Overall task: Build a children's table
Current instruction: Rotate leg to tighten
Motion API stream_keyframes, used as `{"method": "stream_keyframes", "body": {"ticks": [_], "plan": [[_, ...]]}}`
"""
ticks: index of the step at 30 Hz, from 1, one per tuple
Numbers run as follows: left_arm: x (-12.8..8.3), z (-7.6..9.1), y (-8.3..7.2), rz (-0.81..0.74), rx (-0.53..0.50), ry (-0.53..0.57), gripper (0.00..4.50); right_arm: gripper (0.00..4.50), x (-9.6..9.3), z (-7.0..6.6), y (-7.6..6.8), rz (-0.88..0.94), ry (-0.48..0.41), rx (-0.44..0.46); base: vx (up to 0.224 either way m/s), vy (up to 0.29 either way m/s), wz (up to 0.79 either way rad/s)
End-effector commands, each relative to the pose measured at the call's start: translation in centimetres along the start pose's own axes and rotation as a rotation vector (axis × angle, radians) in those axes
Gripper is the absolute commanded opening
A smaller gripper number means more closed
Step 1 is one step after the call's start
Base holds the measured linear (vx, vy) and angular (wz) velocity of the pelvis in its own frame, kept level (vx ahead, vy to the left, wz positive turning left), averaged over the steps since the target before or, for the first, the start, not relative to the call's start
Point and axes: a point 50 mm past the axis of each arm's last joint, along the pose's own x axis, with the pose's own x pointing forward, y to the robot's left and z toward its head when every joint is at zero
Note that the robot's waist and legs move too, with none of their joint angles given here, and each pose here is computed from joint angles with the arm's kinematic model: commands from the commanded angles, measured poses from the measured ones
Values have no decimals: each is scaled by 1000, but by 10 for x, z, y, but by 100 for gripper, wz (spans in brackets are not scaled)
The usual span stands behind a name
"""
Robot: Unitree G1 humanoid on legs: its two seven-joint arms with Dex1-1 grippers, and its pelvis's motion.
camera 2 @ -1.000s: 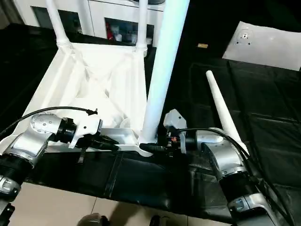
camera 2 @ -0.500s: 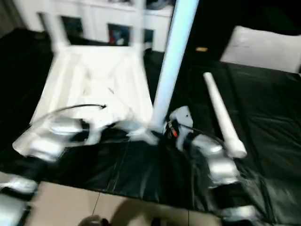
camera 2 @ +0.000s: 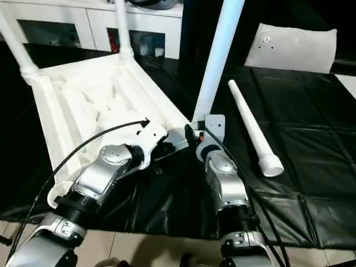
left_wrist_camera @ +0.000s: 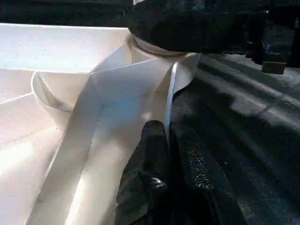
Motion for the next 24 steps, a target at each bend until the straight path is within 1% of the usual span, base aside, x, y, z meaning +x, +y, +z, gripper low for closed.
{"method": "stream_keyframes", "body": {"ticks": [1,2,4,7,9,10,11,13,14,16,17,18,19,21,24], "plan": [[-1,18,10,121,6,-83,0,355,-3,-28,38,152,109,63,0,0,0],[-3,16,12,120,13,-76,0,355,-3,-27,36,151,101,55,0,0,0],[-6,14,15,107,20,-71,0,382,-4,-24,30,146,84,45,0,0,0],[-17,7,23,38,64,-73,0,401,-11,-16,12,163,36,20,20,-40,1],[-27,0,28,-29,113,-76,0,426,-20,-10,-3,196,0,-3,29,-60,1],[-30,-2,29,-49,126,-70,0,434,-24,-8,-7,208,-13,-7,0,0,0],[-31,-4,30,-60,133,-65,0,439,-26,-7,-9,215,-20,-9,0,0,0],[-38,-9,32,-105,166,-56,0,445,-33,-2,-21,218,-43,-30,0,0,0],[-44,-15,36,-138,190,-36,0,445,-39,3,-32,219,-67,-39,0,0,0],[-48,-18,38,-164,219,-28,0,445,-44,6,-38,221,-80,-46,0,0,0],[-53,-22,41,-205,246,-10,0,445,-49,9,-44,232,-91,-61,0,0,0],[-53,-22,41,-205,246,-10,0,445,-49,9,-44,232,-91,-61,0,0,0],[-60,-26,45,-264,276,-2,0,445,-56,12,-49,256,-98,-82,0,0,0],[-66,-26,47,-319,284,-19,0,445,-62,12,-51,286,-89,-102,0,0,0],[-74,-31,55,-333,270,7,0,445,-68,10,-48,336,-73,-133,0,0,0]]}}
